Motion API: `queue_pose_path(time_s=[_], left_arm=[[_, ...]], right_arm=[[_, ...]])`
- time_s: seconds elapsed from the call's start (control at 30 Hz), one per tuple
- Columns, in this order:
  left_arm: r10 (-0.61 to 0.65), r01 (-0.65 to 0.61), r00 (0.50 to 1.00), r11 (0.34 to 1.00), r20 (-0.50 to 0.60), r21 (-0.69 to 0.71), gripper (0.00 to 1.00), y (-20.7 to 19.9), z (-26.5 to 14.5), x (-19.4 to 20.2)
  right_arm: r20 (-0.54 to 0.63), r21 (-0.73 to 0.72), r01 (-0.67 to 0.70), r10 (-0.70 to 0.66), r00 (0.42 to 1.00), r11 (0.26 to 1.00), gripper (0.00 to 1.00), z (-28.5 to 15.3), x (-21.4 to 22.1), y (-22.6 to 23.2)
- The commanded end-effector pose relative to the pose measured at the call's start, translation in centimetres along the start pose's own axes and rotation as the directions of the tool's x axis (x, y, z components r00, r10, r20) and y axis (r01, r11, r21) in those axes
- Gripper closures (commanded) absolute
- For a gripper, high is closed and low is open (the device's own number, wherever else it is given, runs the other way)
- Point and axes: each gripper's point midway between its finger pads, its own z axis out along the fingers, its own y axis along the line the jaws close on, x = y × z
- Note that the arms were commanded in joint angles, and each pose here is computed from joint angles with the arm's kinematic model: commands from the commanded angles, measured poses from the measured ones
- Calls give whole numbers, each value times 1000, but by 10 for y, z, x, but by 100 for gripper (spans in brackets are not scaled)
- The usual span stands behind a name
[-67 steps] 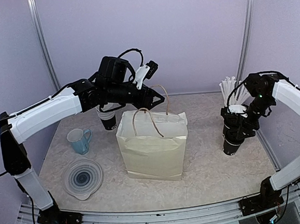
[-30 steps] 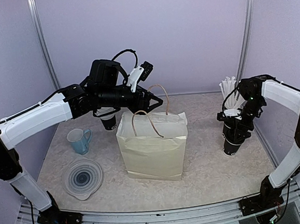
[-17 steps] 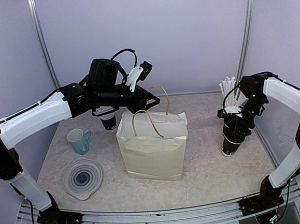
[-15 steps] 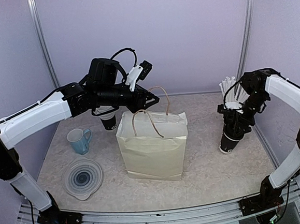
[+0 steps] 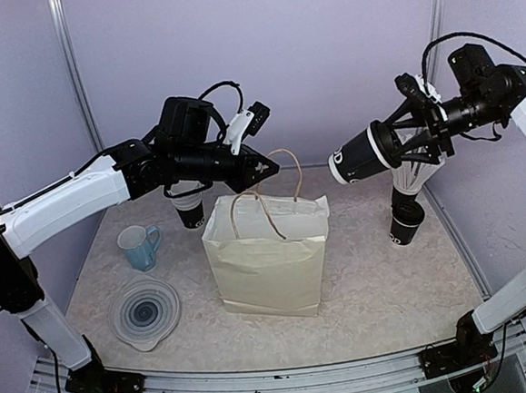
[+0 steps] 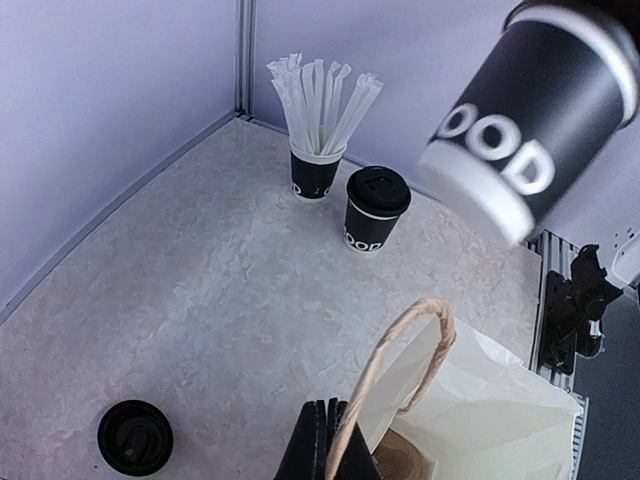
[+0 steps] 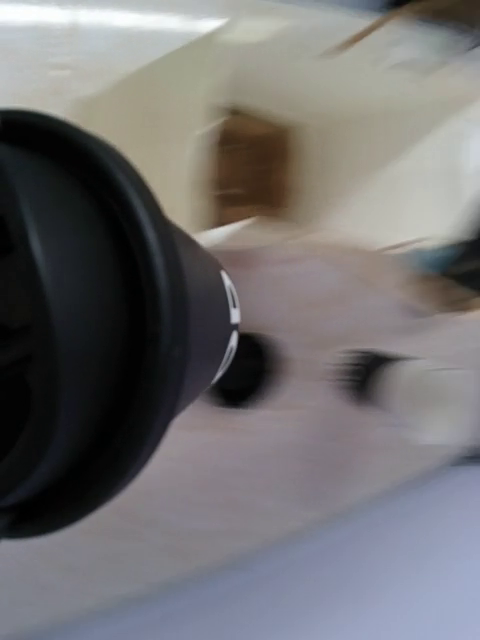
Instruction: Pack the takeout coffee
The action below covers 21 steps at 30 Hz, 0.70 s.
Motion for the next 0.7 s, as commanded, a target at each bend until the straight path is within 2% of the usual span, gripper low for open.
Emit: queue_pose_path(time_s=[0.0, 0.17, 0.4, 0.67], left_arm=[[-61, 62, 997, 998, 39, -32, 100, 7, 2, -14], [-97, 100, 993, 994, 67, -34, 100, 4, 3, -20], [-142, 147, 985, 988, 95, -49, 100, 2, 1, -27], [-191, 201, 966, 979, 174, -44, 100, -2, -16, -40]], right_arm=[[263, -117, 72, -39, 964, 990, 43, -16, -70, 33], [242, -186, 118, -71, 968, 975, 44, 16, -83, 54], [82, -194, 107, -93, 992, 975, 46, 69, -70, 58], [-59, -144, 156, -166, 984, 977, 47, 107, -49, 52]])
